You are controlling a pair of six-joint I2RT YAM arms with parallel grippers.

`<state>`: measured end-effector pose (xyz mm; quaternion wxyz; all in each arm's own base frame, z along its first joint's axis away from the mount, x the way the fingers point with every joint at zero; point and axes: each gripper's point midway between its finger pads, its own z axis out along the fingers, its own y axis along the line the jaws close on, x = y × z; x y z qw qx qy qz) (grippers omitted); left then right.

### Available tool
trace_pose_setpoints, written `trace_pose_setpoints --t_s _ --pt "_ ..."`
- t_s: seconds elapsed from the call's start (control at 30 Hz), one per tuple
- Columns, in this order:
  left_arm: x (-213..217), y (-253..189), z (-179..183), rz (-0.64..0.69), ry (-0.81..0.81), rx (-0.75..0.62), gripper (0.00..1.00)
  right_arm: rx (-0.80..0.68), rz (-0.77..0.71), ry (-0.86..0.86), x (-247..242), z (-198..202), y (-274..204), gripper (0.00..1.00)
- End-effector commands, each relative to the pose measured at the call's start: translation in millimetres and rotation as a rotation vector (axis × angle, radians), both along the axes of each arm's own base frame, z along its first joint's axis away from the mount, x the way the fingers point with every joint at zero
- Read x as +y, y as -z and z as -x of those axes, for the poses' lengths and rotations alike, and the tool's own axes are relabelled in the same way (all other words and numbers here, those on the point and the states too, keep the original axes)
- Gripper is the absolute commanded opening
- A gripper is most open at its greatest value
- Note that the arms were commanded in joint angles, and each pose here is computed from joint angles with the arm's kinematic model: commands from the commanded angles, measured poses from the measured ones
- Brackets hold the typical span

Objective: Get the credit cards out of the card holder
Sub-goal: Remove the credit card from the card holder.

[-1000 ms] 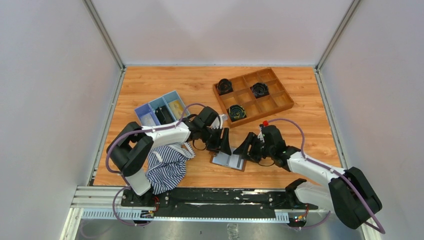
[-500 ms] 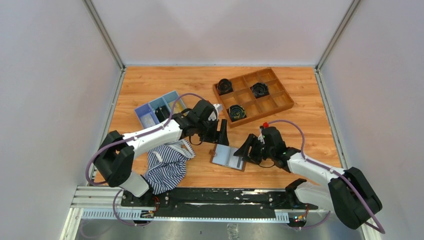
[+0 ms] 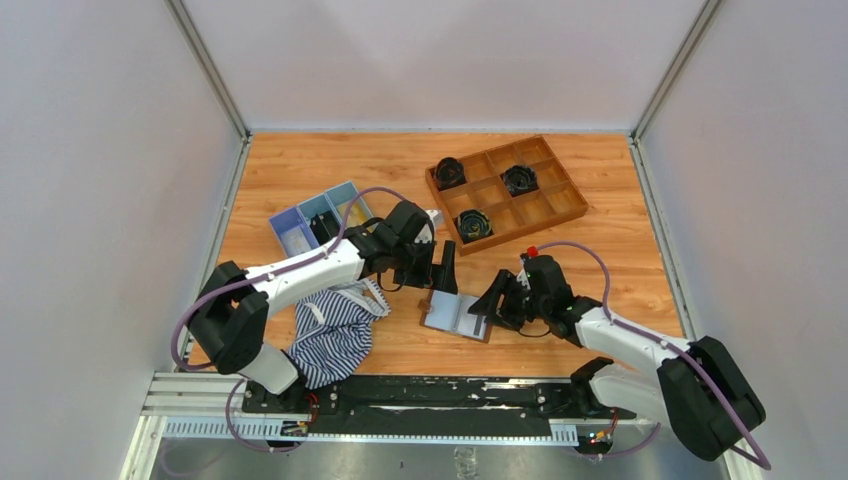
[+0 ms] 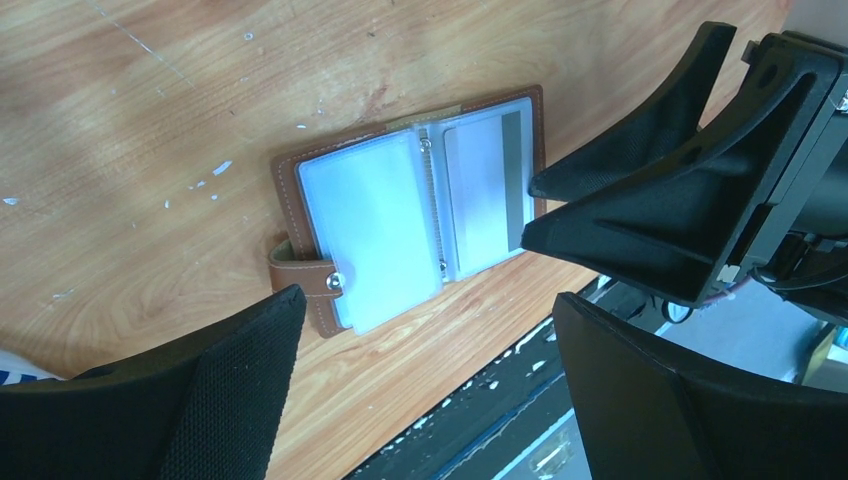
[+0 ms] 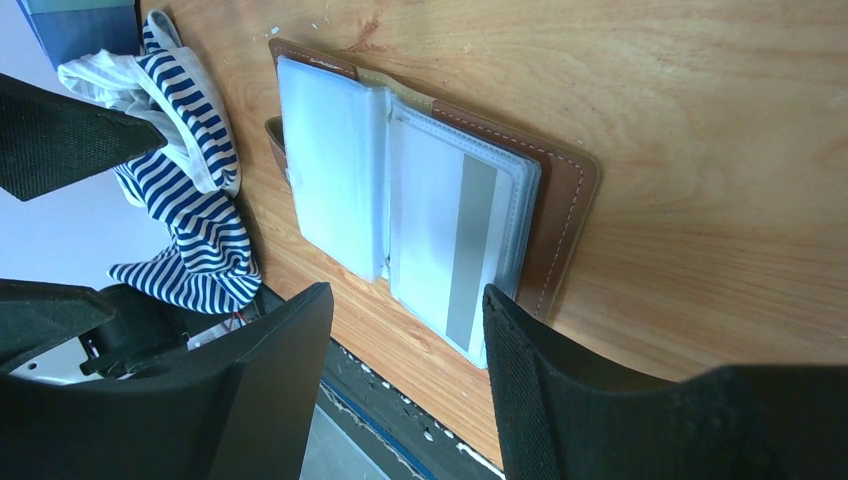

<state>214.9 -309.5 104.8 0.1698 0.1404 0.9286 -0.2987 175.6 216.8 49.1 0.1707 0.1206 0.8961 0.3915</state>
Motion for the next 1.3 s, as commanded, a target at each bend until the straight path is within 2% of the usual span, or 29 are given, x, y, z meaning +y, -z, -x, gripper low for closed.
trace_pose_setpoints --t_s 0.0,0.93,1.27 --pt "0 2 0 -0.018 0.005 -0.004 1.00 0.017 0.028 -0.013 -3 7 11 0.61" --pt "-3 5 -1 -0.017 0.010 0.008 1.00 0.019 0.047 -0.015 -6 9 14 0.61" --pt "-4 7 -1 -0.016 0.014 0.013 1.00 0.006 0.001 -0.036 6 1 3 0.60"
